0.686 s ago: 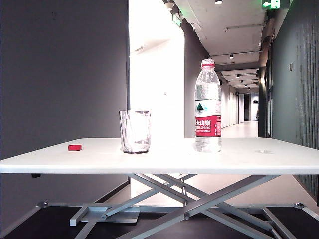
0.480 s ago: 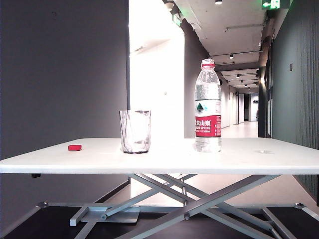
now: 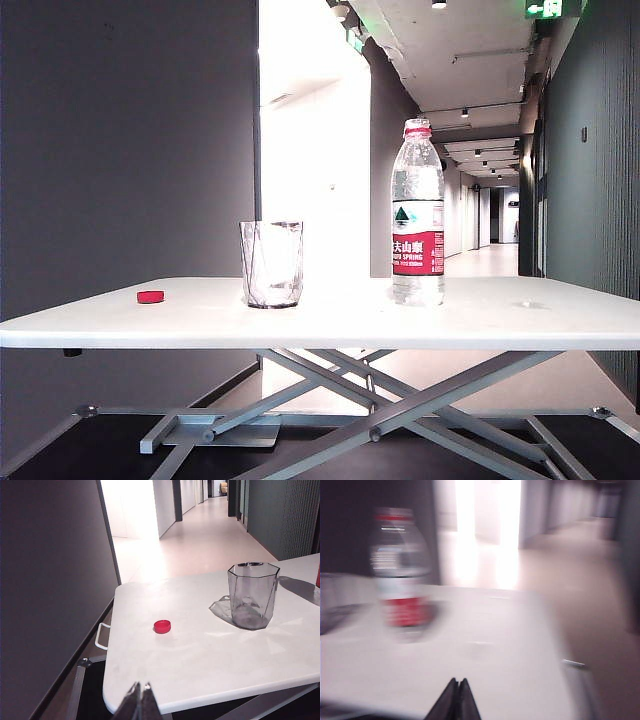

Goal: Pick up the mineral water bottle on the table and pour water into the mug until it's half full.

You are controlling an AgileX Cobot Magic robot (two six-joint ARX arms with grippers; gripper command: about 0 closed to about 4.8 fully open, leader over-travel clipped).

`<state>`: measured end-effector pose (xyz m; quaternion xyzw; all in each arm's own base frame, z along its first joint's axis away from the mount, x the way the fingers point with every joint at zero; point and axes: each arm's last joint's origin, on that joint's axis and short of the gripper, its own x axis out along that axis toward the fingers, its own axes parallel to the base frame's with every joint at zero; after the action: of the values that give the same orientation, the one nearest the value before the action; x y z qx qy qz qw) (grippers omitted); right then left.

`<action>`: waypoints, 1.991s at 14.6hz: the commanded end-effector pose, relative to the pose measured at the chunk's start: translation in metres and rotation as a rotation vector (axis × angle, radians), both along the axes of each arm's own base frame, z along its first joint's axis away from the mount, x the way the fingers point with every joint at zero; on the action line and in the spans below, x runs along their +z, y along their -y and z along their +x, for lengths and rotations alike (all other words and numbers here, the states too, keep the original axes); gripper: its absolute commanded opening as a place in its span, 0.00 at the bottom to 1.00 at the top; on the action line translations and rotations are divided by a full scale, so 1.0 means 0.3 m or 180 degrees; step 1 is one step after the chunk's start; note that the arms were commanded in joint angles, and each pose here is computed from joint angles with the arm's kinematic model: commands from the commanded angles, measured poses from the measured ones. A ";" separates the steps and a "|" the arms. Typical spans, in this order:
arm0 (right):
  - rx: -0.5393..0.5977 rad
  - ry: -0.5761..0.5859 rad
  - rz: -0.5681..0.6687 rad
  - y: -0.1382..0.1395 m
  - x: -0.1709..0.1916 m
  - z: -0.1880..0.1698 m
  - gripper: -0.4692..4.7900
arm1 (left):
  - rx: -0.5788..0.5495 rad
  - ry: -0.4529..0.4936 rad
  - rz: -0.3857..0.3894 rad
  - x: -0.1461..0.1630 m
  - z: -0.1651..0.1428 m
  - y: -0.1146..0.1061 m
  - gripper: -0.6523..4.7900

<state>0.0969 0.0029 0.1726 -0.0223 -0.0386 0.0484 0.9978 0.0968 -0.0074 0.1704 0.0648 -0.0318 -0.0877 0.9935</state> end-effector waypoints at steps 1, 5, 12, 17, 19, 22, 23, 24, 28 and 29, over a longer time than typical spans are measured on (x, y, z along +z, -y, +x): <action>0.0909 -0.0080 0.0418 -0.026 0.001 -0.006 0.07 | -0.0018 0.0048 0.0010 0.007 -0.001 0.001 0.11; 0.1004 -0.0107 0.0339 -0.029 -0.003 -0.007 0.53 | -0.0018 0.0048 0.0010 0.007 -0.001 0.001 0.11; 0.1244 0.0143 0.0323 -0.054 0.025 -0.011 0.55 | -0.0018 0.0048 0.0010 0.007 -0.001 0.001 0.11; 0.1158 -0.0022 0.0019 -0.081 0.067 0.036 0.60 | -0.0019 0.0048 0.0009 0.007 -0.001 0.001 0.11; 0.1145 -0.0115 -0.0149 -0.089 0.085 0.087 0.68 | -0.0119 0.0021 -0.0127 0.007 -0.001 0.003 0.11; 0.1132 -0.0175 -0.0196 -0.111 0.099 0.221 0.86 | -0.0615 -0.0161 -0.0380 -0.003 -0.005 0.018 0.11; 0.1132 -0.0183 -0.0197 -0.120 0.100 0.280 0.92 | -0.0895 -0.0193 -0.0258 -0.008 -0.008 0.026 0.11; 0.1134 -0.0182 -0.0197 -0.127 0.100 0.328 1.00 | -0.1092 -0.0179 -0.0173 -0.008 -0.011 0.031 0.11; 0.1409 -0.0343 -0.0189 -0.153 0.054 0.588 1.00 | -0.1295 -0.0179 -0.0107 -0.010 -0.015 0.036 0.11; 0.1504 -0.0395 -0.0183 -0.157 0.041 0.632 1.00 | -0.1285 -0.0180 -0.0097 -0.011 -0.014 0.036 0.11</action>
<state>0.2781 0.0494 0.1827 -0.0367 0.0318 0.2642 0.9633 0.0925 -0.0183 0.1661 0.0339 -0.0134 -0.2891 0.9566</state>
